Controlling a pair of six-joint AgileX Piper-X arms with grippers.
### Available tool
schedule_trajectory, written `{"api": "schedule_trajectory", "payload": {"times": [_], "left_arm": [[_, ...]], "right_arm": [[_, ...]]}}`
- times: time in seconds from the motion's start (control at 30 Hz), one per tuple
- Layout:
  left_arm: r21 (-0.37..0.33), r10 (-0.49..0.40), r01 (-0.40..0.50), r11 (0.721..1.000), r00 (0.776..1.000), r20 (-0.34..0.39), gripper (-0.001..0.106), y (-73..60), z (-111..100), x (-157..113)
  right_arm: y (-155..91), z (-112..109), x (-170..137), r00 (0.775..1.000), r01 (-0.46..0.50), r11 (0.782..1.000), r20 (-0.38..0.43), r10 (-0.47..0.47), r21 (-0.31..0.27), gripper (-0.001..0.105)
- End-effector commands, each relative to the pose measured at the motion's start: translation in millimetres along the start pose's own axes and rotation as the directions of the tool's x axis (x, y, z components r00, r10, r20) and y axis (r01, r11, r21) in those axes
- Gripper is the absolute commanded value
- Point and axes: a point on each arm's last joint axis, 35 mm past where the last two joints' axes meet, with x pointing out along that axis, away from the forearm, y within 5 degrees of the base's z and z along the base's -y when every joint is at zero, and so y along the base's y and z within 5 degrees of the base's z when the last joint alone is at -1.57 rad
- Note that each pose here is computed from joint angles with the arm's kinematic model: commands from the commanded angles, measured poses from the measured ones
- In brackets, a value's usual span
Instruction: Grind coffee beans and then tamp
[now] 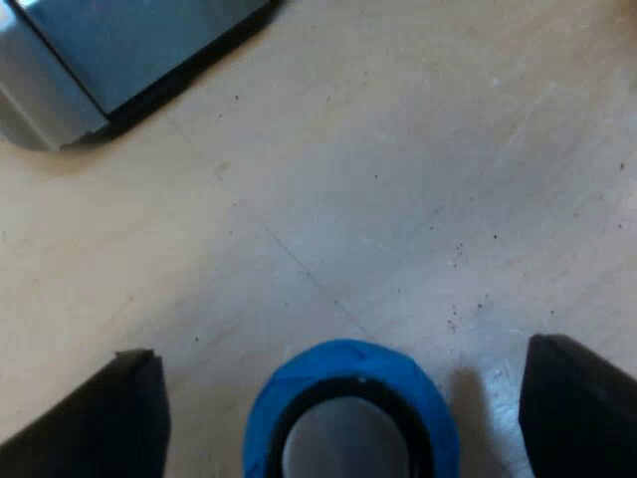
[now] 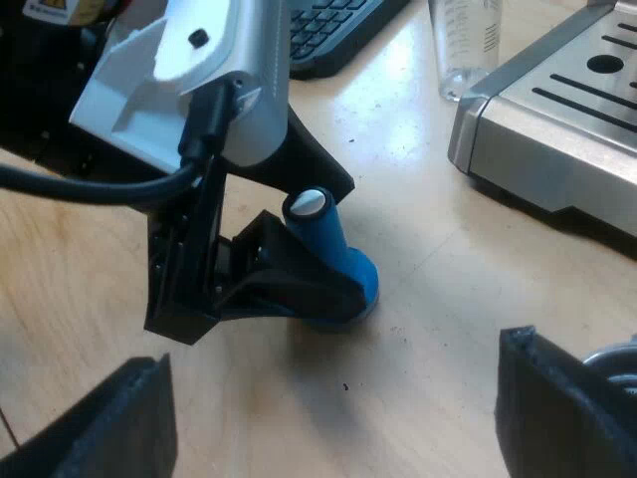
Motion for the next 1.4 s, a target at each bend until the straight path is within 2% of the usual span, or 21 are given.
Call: {"api": "schedule_trajectory", "payload": {"times": [0.03, 0.17, 0.27, 0.33, 0.47, 0.6, 0.7, 0.83, 0.93, 1.1, 1.27, 1.33, 1.4], "left_arm": [[-0.005, -0.002, 0.002, 1.0, 1.0, -0.016, 0.086, -1.1, 8.6, -3.2], [-0.007, 0.003, -0.003, 1.0, 0.997, -0.071, 0.086, -4.0, 30.4, -14.9], [0.008, 0.006, -0.005, 1.0, 0.998, -0.06, 0.086, -6.8, 49.0, -29.8], [0.01, 0.003, -0.002, 1.0, 1.0, -0.025, 0.086, -9.1, 62.4, -43.0], [0.021, -0.008, 0.007, 1.0, 0.996, 0.093, 0.086, -13.8, 83.1, -76.5], [0.035, -0.024, 0.016, 0.999, 0.969, 0.245, 0.086, -18.1, 95.2, -114.6], [0.039, -0.033, 0.021, 0.999, 0.948, 0.315, 0.086, -20.2, 97.8, -136.1], [0.019, -0.037, 0.033, 0.999, 0.934, 0.354, 0.086, -22.1, 95.5, -161.7], [0.021, -0.035, 0.03, 0.999, 0.924, 0.38, 0.086, -23.0, 92.9, -176.7], [-0.039, 0.009, 0.008, 0.999, 0.912, 0.41, 0.086, -22.2, 92.9, -187.2], [-0.052, 0.028, -0.007, 0.999, 0.905, 0.425, 0.086, -22.0, 95.8, -191.6], [-0.057, 0.041, -0.019, 0.998, 0.9, 0.435, 0.086, -21.9, 97.5, -194.3], [-0.062, 0.054, -0.029, 0.998, 0.891, 0.45, 0.086, -22.1, 100.5, -199.5]], "right_arm": [[-0.5, 2.2, 0.0, 1.0, -0.006, 1.0, 0.013, 0.006, 0.004, 0.067], [-0.8, 8.5, -0.5, 1.0, -0.007, 0.999, 0.031, 0.006, 0.032, 0.067], [-1.5, 22.0, -1.5, 0.998, -0.005, 0.999, 0.057, 0.003, 0.047, 0.067], [-2.0, 32.0, -1.8, 0.999, 0.001, 0.999, 0.05, -0.003, 0.042, 0.067], [-3.3, 46.1, -4.8, 0.998, 0.001, 1.0, -0.059, -0.001, 0.009, 0.067], [-5.6, 68.2, -10.7, 0.995, 0.001, 1.0, -0.098, -0.001, -0.003, 0.067], [-15.1, 86.1, -14.1, 0.995, 0.016, 1.0, -0.103, -0.014, 0.013, 0.067], [-35.1, 103.2, -17.3, 0.992, -0.023, 0.998, -0.119, 0.03, 0.062, 0.067], [-57.0, 109.2, -19.4, 0.989, 0.038, 0.994, -0.146, -0.023, 0.099, 0.067], [-94.5, 110.1, -30.1, 0.967, 0.18, 0.972, -0.208, -0.146, 0.154, 0.067], [-120.5, 102.1, -51.7, 0.934, 0.285, 0.949, -0.261, -0.244, 0.135, 0.064], [-128.2, 99.4, -62.0, 0.92, 0.326, 0.934, -0.277, -0.278, 0.144, 0.063], [-139.7, 95.9, -77.4, 0.896, 0.393, 0.904, -0.292, -0.335, 0.167, 0.063]]}}
